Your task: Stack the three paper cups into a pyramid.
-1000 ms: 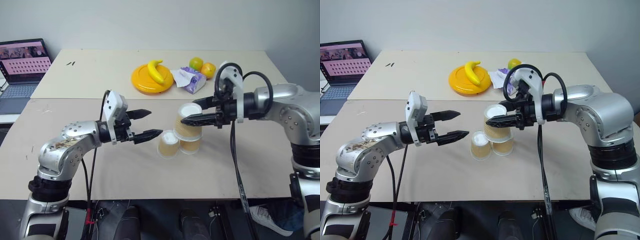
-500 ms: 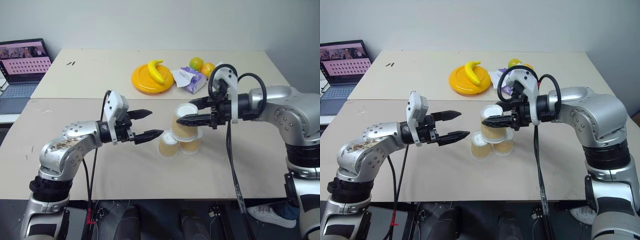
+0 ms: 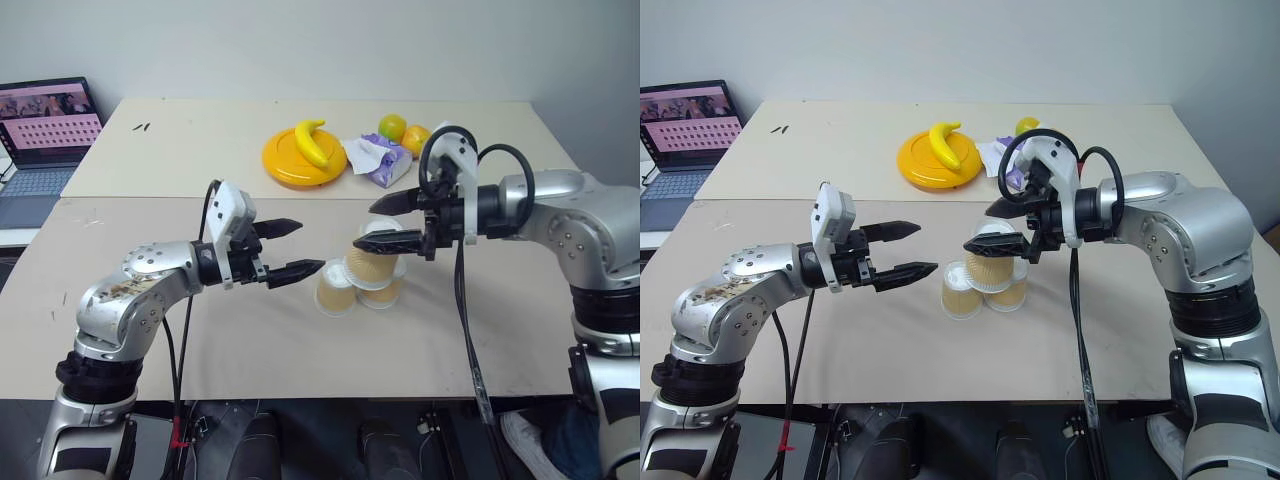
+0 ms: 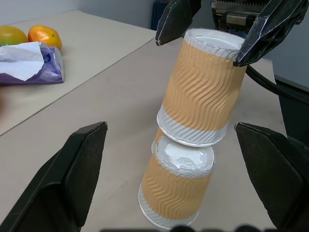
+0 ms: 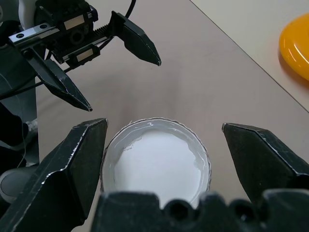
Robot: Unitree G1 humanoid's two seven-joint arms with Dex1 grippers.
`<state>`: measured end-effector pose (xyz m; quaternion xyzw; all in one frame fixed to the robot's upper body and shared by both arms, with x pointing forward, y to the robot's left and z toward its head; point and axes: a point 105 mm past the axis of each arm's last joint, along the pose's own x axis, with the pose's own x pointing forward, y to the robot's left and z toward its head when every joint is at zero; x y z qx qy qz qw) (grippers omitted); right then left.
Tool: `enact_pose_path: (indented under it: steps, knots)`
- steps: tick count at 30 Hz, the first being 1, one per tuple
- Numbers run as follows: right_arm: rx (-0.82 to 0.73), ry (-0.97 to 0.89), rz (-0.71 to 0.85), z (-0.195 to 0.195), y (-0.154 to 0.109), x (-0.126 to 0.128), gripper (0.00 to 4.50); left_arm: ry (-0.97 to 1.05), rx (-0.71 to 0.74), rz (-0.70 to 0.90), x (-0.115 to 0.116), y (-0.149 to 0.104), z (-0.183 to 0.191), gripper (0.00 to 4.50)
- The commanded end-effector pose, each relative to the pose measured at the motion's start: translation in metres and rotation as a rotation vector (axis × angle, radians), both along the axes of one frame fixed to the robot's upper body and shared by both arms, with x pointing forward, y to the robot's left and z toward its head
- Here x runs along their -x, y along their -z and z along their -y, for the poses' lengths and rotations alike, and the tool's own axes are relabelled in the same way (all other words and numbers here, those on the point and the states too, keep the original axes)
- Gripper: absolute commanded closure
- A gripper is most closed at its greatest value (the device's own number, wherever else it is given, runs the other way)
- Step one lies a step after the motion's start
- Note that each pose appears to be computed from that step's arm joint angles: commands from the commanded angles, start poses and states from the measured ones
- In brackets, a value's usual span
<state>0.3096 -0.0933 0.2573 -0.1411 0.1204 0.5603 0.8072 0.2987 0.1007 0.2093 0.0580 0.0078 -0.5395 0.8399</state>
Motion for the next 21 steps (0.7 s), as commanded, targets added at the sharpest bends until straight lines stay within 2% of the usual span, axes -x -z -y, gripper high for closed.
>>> enact_pose_path:
  steps: [1,8,12,14,16,21]
  knots:
    - [-0.020,-0.020,0.057,0.002,-0.020,0.007,0.05,0.002,-0.007,0.042,0.000,-0.006,-0.001,0.00]
    - [-0.038,-0.017,0.068,0.006,-0.034,0.009,0.05,-0.001,-0.003,0.039,-0.002,-0.005,-0.001,0.00]
    - [-0.047,0.042,0.133,0.031,-0.061,0.003,0.05,-0.003,0.006,0.029,-0.002,-0.007,-0.002,0.00]
    - [0.004,0.115,0.251,0.082,-0.074,0.002,0.05,-0.012,-0.008,0.012,0.001,-0.012,-0.011,0.00]
    - [0.058,0.119,0.256,0.119,-0.066,0.017,0.05,-0.034,-0.037,0.035,0.007,-0.014,-0.020,0.00]
    - [0.039,0.143,0.123,0.156,-0.017,0.038,0.05,-0.104,-0.045,0.097,0.010,-0.014,-0.030,0.00]
